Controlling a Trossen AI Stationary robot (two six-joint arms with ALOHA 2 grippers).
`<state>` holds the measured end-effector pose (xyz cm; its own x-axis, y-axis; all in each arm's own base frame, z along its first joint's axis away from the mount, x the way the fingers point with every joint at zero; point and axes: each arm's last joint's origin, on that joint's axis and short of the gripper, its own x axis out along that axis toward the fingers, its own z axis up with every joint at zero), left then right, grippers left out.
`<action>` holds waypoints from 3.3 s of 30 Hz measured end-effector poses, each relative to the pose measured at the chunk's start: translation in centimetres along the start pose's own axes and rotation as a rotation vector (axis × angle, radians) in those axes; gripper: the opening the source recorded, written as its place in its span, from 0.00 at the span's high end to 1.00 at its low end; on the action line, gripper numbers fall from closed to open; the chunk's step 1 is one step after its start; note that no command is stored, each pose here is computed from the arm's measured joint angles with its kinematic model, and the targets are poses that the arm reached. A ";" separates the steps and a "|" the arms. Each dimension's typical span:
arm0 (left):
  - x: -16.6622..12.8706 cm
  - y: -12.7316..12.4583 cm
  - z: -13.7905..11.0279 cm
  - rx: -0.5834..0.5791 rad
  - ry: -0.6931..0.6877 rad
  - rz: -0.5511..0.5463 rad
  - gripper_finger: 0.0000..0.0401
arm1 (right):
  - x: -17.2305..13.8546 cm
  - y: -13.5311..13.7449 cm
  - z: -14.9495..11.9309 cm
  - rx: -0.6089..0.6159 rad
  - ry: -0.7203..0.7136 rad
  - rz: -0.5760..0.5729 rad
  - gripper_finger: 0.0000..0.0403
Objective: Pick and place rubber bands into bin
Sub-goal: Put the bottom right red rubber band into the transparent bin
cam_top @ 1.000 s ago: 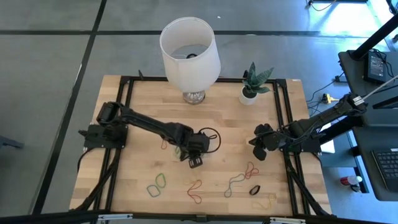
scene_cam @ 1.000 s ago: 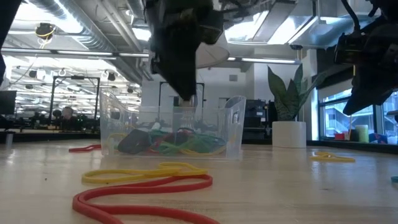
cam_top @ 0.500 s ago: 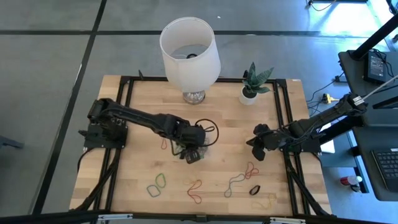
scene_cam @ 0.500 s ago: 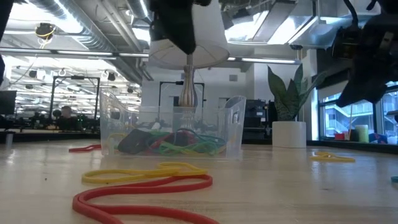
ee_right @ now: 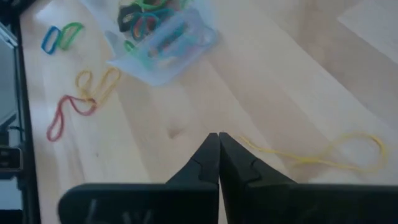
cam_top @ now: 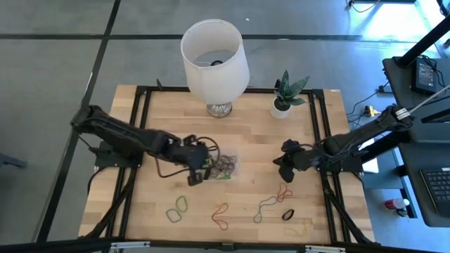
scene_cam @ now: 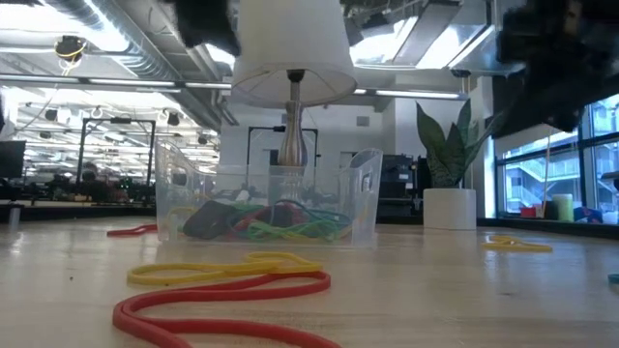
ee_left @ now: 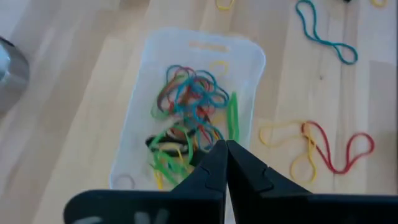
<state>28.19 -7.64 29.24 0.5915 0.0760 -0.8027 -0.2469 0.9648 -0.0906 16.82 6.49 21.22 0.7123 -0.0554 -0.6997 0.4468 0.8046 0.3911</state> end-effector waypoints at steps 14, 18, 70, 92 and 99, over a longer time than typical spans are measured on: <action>-1.5 2.2 -8.7 -0.076 0.023 -0.133 1.00 | 2.9 7.9 0.2 0.086 0.353 -0.356 0.99; -1.7 2.0 -9.7 -0.056 0.042 -0.145 1.00 | 3.5 7.8 -2.0 0.315 0.450 -0.485 0.95; -2.7 -0.2 -11.3 0.021 0.023 -0.186 0.99 | 5.3 17.5 9.3 0.280 -0.181 -0.390 1.00; -2.7 -0.1 -11.3 0.003 0.015 -0.174 0.99 | 16.5 14.0 10.9 0.137 0.058 -0.428 0.76; -2.6 0.0 -11.1 -0.003 -0.015 -0.137 0.99 | 16.5 14.1 10.8 0.148 0.108 -0.401 0.60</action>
<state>18.09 -10.62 24.76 0.6315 -0.0526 -0.7736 -0.1649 0.9658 -0.2003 40.73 10.51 21.59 0.4096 -0.2776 -0.8690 0.7549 0.6380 0.1519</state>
